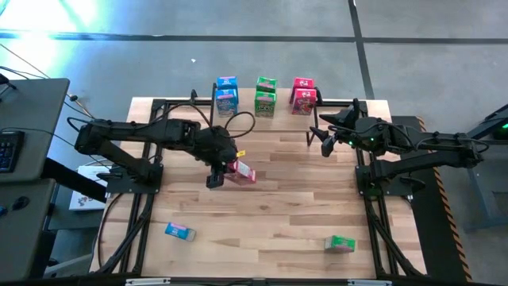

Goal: Stack cereal on shelf
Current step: Put the red cereal box aligned with the other red cereal boxes on the shelf

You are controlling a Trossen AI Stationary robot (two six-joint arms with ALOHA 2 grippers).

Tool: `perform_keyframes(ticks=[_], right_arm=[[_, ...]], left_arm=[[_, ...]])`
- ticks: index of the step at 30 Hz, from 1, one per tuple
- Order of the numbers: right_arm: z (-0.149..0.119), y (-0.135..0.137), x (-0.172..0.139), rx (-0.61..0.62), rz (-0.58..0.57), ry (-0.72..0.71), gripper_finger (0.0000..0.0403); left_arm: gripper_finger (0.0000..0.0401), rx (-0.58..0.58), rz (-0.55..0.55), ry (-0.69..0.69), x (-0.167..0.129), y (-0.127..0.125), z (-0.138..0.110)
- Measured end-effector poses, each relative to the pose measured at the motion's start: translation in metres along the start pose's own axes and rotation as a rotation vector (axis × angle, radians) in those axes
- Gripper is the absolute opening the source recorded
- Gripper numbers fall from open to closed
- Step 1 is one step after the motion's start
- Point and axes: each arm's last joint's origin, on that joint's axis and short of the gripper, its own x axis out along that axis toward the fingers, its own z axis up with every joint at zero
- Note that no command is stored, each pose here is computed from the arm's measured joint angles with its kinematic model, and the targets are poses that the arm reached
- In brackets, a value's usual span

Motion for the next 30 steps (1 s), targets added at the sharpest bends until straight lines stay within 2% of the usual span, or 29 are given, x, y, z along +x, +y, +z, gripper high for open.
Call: perform_keyframes(ticks=[8,20,30], right_arm=[[0.0014,0.0003,0.0,0.015,0.003,-0.013,0.0262],[0.0015,0.0004,0.0001,0.201,0.004,-0.013,0.0262],[0.0015,-0.001,0.0,0.199,-0.042,-0.027,0.0262]], left_arm=[[0.0116,-0.049,0.035,-0.034,-0.007,0.0002,0.0059],[0.0116,-0.185,0.096,-0.046,-0.0071,0.0023,0.006],[0.0116,-0.29,0.096,-0.052,-0.0071,0.0024,0.006]])
